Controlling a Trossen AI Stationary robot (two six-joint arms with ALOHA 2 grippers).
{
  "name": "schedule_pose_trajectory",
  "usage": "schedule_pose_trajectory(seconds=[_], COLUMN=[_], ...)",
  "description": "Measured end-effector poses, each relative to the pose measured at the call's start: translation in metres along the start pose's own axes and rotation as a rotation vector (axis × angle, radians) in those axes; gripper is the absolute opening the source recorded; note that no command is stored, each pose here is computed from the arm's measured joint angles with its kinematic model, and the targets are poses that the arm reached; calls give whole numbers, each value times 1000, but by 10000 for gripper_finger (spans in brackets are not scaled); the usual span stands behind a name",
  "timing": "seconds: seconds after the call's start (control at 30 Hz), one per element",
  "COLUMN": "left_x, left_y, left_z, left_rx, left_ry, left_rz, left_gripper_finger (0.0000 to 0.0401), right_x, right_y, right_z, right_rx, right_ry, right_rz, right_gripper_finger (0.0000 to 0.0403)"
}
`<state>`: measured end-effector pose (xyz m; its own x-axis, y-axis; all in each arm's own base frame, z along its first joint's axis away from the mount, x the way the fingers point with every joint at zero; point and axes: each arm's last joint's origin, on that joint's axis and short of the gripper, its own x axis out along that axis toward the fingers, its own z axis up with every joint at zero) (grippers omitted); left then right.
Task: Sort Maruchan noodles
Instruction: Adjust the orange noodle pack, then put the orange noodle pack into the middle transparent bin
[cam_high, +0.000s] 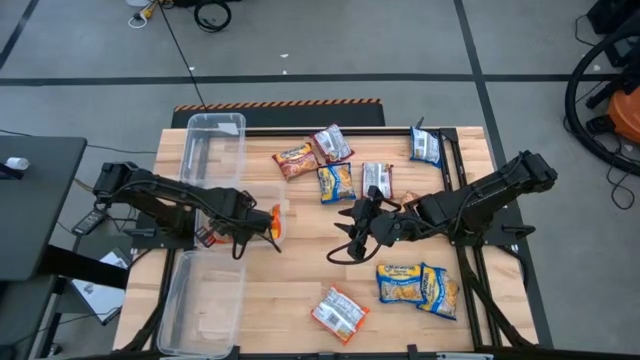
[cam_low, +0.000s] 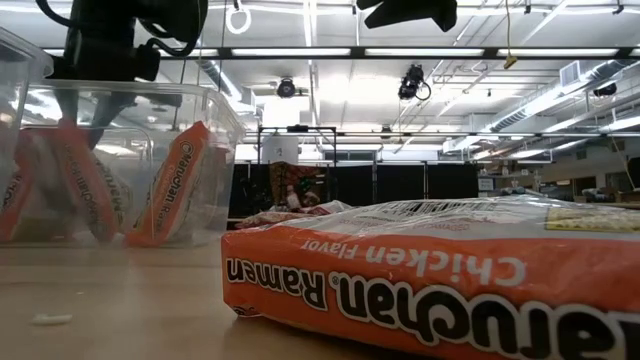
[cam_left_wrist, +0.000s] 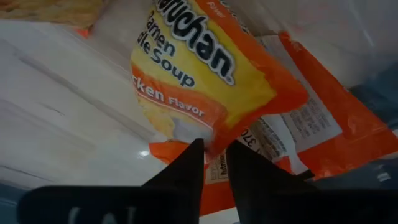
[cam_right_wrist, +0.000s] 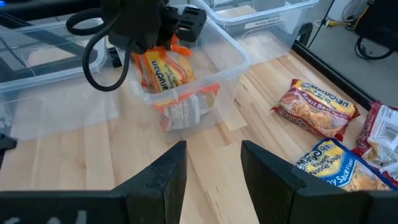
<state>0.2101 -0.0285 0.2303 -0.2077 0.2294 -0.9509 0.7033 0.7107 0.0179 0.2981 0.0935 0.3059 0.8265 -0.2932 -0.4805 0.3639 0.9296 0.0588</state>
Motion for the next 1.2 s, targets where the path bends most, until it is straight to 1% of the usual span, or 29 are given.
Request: schedule_pose_trajectory(seconds=[0.23,0.37,0.57,0.7,0.77,0.9,1.0,1.07,1.13,1.2], left_x=[0,-1,-1,-2,-6,-26,-48,-64,-77,-88], left_y=[-1,-4,-6,-6,-5,1,6,10,13,14], left_z=[-2,-7,-11,-14,-14,-11,-11,-11,-9,-4], left_rx=[5,-1,-33,-68,-85,-134,-177,-225,-292,-349], left_ry=[15,81,128,174,169,83,2,-61,-180,-364], left_rz=[-10,-20,-43,-3,17,39,81,112,123,101], left_gripper_finger=[103,105,105,105,105,105,105,105,105,105], right_x=[0,0,0,1,1,1,1,1,-1,-2], right_y=[1,1,1,-1,-1,-1,-1,-1,0,5], right_z=[0,0,0,0,0,1,1,1,1,-2], right_rx=[1,1,-5,-30,-55,-74,-77,-82,-91,-120], right_ry=[6,6,6,6,6,3,3,3,9,27], right_rz=[15,15,15,11,11,11,11,11,34,83], right_gripper_finger=[158,158,158,158,158,158,158,158,158,158])
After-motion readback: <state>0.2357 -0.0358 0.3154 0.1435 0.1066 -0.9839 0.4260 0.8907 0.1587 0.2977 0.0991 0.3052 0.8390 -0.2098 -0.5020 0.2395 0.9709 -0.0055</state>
